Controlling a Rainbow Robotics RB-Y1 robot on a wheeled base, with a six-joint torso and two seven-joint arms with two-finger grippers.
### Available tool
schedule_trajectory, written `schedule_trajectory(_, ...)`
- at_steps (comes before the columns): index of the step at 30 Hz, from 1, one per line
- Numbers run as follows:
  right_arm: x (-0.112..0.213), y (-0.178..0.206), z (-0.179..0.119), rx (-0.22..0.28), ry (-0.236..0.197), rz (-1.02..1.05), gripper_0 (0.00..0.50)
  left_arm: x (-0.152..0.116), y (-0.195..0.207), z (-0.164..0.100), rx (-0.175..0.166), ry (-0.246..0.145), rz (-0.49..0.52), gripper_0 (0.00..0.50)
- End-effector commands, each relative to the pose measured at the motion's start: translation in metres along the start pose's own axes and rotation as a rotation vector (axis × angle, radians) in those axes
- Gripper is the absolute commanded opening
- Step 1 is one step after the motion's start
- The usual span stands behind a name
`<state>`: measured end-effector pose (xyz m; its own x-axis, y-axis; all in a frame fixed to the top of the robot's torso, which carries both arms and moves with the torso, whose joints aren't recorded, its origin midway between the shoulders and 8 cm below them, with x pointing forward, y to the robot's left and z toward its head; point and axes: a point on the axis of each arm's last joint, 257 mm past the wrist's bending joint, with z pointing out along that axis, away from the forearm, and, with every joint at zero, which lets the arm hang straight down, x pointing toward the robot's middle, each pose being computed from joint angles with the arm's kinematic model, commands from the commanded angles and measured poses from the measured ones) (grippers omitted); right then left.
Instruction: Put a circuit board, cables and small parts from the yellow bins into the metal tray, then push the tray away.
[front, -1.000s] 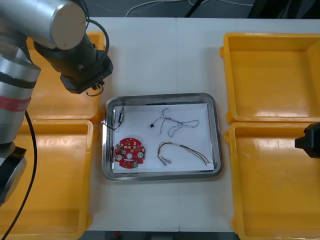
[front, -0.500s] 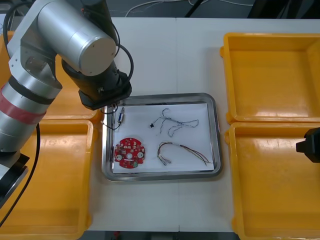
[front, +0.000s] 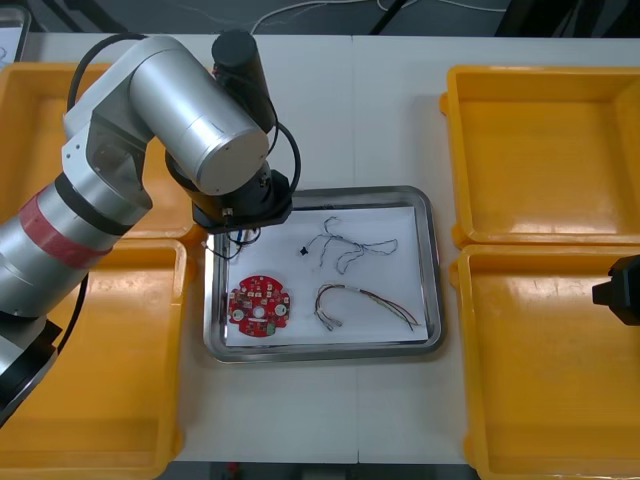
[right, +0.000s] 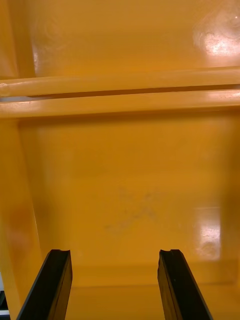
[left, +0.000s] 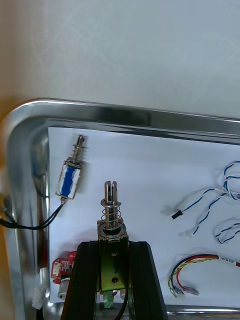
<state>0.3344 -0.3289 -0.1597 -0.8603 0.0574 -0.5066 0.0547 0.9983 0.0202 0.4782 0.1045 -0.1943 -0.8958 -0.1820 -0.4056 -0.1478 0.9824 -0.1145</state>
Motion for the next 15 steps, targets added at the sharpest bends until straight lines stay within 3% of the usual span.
schedule_trajectory(1, 0.004, -0.008, -0.005, 0.043, 0.000, -0.059, 0.500, -0.001, 0.002, 0.005, -0.014, -0.030, 0.093, 0.000)
schedule_trajectory(6, 0.004, -0.008, -0.005, 0.043, 0.000, -0.059, 0.500, -0.003, 0.005, 0.023, -0.037, -0.041, 0.130, 0.000)
schedule_trajectory(15, 0.004, -0.008, -0.005, 0.043, 0.000, -0.059, 0.500, -0.005, 0.003, 0.038, -0.038, -0.040, 0.153, 0.000)
